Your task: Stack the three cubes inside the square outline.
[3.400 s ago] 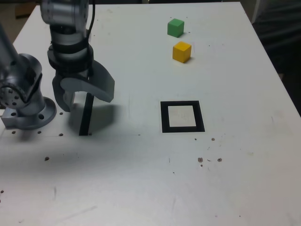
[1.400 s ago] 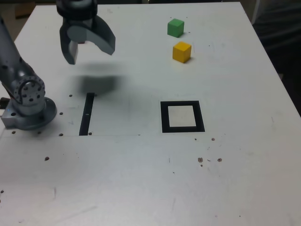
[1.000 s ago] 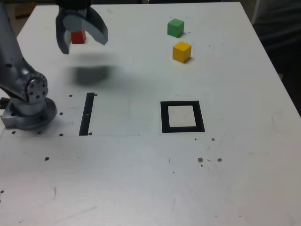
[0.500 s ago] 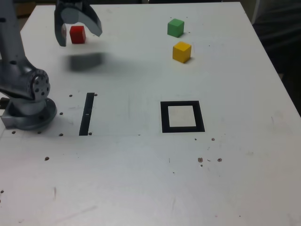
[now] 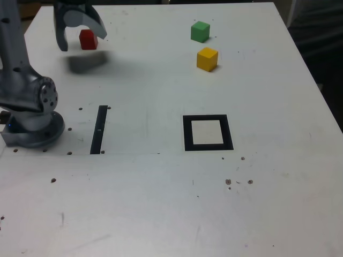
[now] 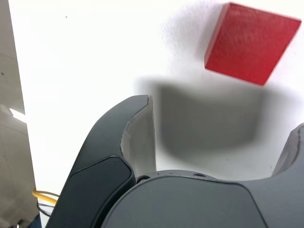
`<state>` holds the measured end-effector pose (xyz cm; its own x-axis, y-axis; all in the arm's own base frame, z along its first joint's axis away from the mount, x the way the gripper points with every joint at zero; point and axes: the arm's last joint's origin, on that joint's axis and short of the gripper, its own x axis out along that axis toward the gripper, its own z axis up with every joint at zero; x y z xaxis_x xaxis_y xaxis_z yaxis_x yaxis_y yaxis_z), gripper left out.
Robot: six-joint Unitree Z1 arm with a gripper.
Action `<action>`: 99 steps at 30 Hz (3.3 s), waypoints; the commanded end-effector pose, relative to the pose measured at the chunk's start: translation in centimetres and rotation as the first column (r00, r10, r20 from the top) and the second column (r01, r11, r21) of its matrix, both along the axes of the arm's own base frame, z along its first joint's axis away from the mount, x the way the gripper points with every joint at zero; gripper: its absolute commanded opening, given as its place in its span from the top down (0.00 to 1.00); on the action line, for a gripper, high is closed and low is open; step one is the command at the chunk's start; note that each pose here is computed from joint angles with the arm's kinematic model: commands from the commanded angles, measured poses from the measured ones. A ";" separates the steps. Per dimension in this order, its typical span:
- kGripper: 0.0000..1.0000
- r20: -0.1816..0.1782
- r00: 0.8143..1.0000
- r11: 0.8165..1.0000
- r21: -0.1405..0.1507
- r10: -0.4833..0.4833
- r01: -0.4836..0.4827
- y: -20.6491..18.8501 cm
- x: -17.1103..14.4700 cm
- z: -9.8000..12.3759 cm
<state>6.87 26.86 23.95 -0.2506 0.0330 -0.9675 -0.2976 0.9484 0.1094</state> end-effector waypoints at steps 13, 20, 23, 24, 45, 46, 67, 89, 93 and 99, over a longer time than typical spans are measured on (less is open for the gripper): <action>0.03 -0.017 0.999 0.999 0.031 0.033 -0.033 4.3 0.7 -1.5; 0.09 -0.025 0.999 0.999 0.023 0.035 -0.035 6.0 1.1 -3.0; 0.16 -0.034 0.998 0.999 0.025 0.048 -0.047 6.4 1.2 -3.3; 0.20 -0.038 0.998 0.998 0.028 0.054 -0.053 6.5 1.2 -3.4; 0.70 -0.041 0.996 0.996 0.064 0.073 -0.070 6.8 1.3 -3.4; 0.70 -0.040 0.997 0.996 0.063 0.072 -0.069 6.7 1.3 -3.4; 0.70 0.022 0.999 0.995 0.096 -0.029 0.027 3.5 4.3 -0.9; 0.70 0.131 0.951 0.955 0.136 -0.279 0.262 -10.3 11.0 4.7; 0.70 0.135 0.939 0.944 0.135 -0.317 0.299 -13.0 12.3 5.0; 0.70 0.146 0.920 0.928 0.145 -0.363 0.343 -16.1 14.3 5.3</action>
<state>20.86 11.18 29.02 -0.0467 0.1946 -0.9798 0.0285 0.9807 0.1934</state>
